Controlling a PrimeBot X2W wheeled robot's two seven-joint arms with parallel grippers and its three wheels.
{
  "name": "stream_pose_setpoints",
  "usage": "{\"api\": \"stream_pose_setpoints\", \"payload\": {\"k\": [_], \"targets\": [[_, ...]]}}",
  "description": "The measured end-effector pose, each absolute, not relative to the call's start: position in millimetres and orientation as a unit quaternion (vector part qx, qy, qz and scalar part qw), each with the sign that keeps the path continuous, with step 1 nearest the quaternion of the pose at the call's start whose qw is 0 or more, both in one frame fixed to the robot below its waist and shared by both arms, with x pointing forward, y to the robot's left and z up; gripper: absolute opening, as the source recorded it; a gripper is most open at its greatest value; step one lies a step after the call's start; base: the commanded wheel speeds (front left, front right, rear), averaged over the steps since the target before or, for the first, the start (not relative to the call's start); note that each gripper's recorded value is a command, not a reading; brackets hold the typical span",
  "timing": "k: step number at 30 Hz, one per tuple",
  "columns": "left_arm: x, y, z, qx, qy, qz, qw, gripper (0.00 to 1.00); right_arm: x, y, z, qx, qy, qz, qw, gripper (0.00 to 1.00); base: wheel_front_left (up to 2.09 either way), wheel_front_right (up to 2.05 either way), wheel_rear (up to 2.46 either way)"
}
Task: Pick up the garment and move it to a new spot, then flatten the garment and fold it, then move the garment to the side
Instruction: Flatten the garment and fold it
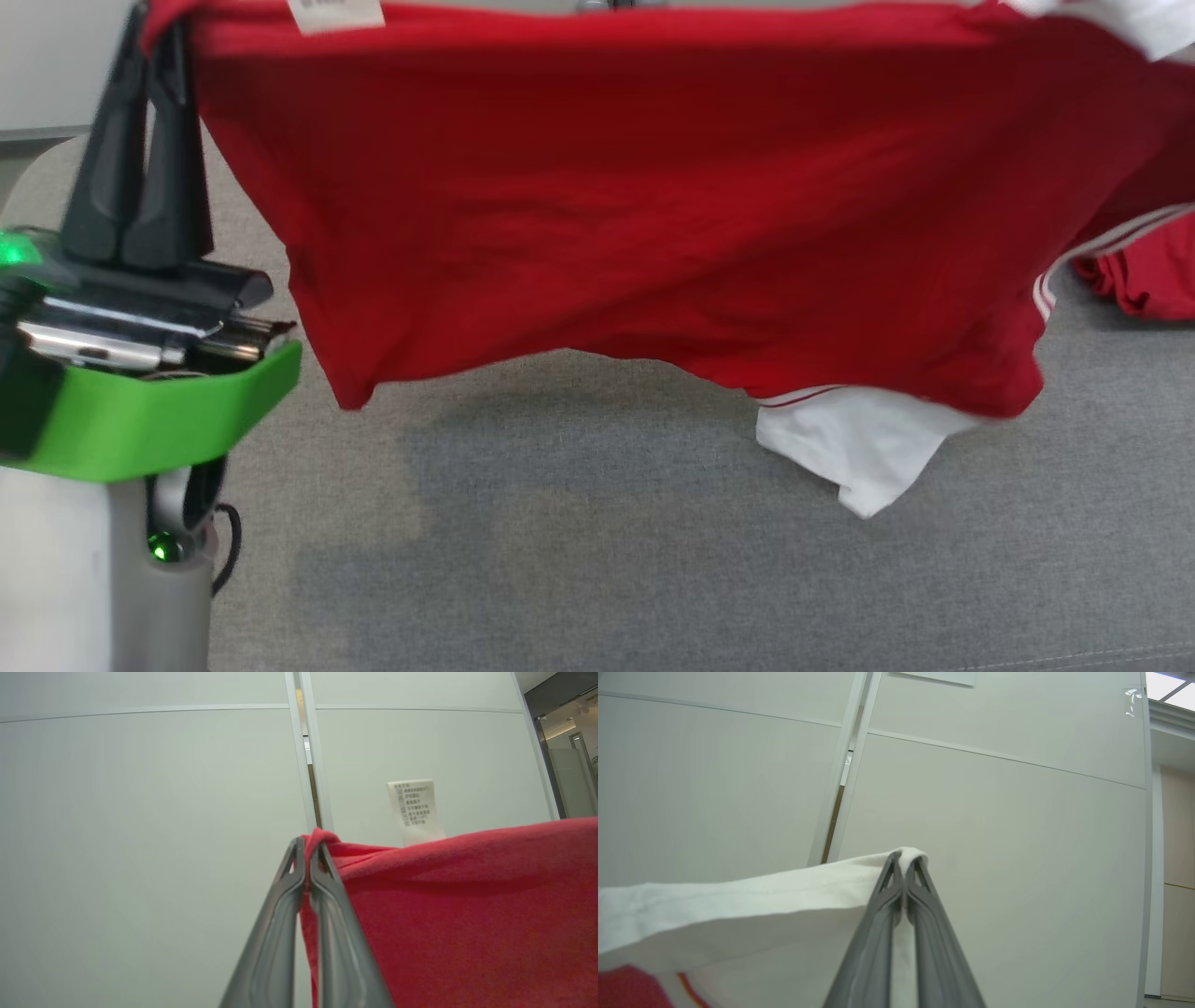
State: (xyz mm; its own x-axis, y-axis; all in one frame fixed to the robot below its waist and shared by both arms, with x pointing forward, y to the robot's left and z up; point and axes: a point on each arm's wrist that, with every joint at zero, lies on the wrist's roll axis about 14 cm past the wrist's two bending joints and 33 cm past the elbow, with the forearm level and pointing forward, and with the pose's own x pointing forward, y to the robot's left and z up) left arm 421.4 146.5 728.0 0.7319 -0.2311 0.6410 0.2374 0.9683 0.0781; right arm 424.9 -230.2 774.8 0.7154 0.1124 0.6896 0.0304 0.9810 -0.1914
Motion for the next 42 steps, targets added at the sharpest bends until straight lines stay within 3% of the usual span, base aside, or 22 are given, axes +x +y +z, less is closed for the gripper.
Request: {"api": "stream_pose_setpoints", "payload": {"k": [4, 9, 15, 20, 31, 35, 42], "targets": [[403, 150, 789, 0.022, -0.415, -0.122, 0.902, 0.00, 402, -239, 835, -0.120, -0.441, 0.008, 0.889, 0.00, 0.00, 0.00, 0.00], [396, 154, 823, 0.029, -0.445, -0.119, 0.887, 0.00, 402, -248, 863, -0.125, -0.451, 0.003, 0.884, 0.00, 0.00, 0.00, 0.00], [440, 151, 804, -0.004, -0.386, -0.134, 0.913, 0.00, 447, -250, 847, -0.110, -0.395, 0.021, 0.912, 0.00, 0.00, 0.00, 0.00], [504, 142, 756, -0.031, -0.292, -0.145, 0.945, 0.00, 496, -242, 821, -0.085, -0.350, 0.040, 0.932, 0.00, 0.00, 0.00, 0.00], [588, 154, 751, -0.084, -0.262, -0.101, 0.956, 0.00, 564, -197, 830, -0.037, -0.349, 0.081, 0.933, 0.00, 0.00, 0.00, 0.00], [608, 160, 706, -0.077, -0.192, -0.084, 0.975, 0.00, 590, -183, 789, -0.034, -0.285, 0.093, 0.953, 0.00, 0.00, 0.00, 0.00], [602, 175, 535, -0.089, 0.025, -0.036, 0.995, 0.00, 613, -153, 628, -0.012, -0.084, 0.118, 0.989, 0.00, 0.00, 0.00, 0.00]]}}
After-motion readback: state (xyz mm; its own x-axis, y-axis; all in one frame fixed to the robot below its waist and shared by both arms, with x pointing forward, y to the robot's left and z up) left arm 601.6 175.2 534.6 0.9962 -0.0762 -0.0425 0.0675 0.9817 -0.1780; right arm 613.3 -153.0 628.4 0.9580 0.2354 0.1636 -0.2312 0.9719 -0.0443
